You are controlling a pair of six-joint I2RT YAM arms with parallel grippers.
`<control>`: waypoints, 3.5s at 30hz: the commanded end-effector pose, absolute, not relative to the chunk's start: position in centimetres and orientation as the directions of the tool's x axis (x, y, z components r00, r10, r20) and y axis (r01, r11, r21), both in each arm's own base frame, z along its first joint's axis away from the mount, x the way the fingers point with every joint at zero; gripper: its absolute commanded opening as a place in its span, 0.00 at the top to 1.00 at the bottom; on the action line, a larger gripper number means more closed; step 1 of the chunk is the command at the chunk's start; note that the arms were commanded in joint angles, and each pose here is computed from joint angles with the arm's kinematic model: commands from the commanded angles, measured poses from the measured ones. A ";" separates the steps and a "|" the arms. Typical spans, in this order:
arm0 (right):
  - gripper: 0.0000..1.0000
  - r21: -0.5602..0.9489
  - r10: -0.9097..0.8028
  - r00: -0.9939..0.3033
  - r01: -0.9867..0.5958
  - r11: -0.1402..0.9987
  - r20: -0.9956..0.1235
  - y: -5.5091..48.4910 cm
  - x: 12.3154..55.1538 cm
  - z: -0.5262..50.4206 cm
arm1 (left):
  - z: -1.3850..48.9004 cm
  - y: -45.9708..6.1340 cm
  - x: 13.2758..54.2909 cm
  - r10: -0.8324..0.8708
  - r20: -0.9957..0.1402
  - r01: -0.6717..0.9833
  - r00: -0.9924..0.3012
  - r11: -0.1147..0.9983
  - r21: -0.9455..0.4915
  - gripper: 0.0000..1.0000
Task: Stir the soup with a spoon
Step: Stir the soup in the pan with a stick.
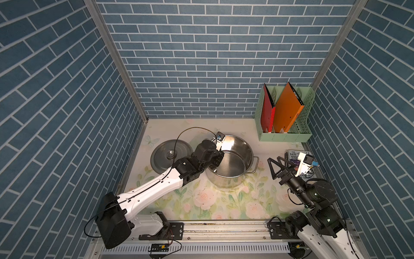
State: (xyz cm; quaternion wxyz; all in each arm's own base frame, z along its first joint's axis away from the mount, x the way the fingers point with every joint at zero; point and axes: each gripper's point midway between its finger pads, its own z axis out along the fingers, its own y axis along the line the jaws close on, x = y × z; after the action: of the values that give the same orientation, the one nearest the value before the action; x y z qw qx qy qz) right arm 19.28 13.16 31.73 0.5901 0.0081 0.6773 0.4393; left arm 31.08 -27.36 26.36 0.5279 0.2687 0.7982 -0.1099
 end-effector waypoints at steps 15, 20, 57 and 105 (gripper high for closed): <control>0.00 0.611 0.560 -0.277 -0.525 0.593 -0.781 12.6 18.4 33.1 | 30.2 -32.8 36.8 0.182 -0.959 0.597 -0.217 0.802 0.018 1.00; 0.00 0.611 0.564 -0.271 -0.523 0.594 -0.780 12.4 18.2 33.2 | 31.0 -36.0 36.3 0.150 -0.967 0.671 -0.204 0.741 -0.027 1.00; 0.00 0.611 0.563 -0.276 -0.535 0.583 -0.779 12.9 18.6 33.4 | 27.4 -28.4 27.8 0.278 -0.922 0.576 -0.269 0.814 0.078 1.00; 0.00 0.613 0.561 -0.277 -0.520 0.595 -0.780 12.4 18.2 32.7 | 30.0 -39.6 27.7 0.233 -0.969 0.799 -0.077 0.596 0.080 1.00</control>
State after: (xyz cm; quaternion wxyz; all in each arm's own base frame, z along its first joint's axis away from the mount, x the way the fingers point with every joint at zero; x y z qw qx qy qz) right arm 18.42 12.44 32.22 0.5997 0.0113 0.6680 0.4405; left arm 28.04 -41.14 29.84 0.5621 0.3843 0.6844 -0.2606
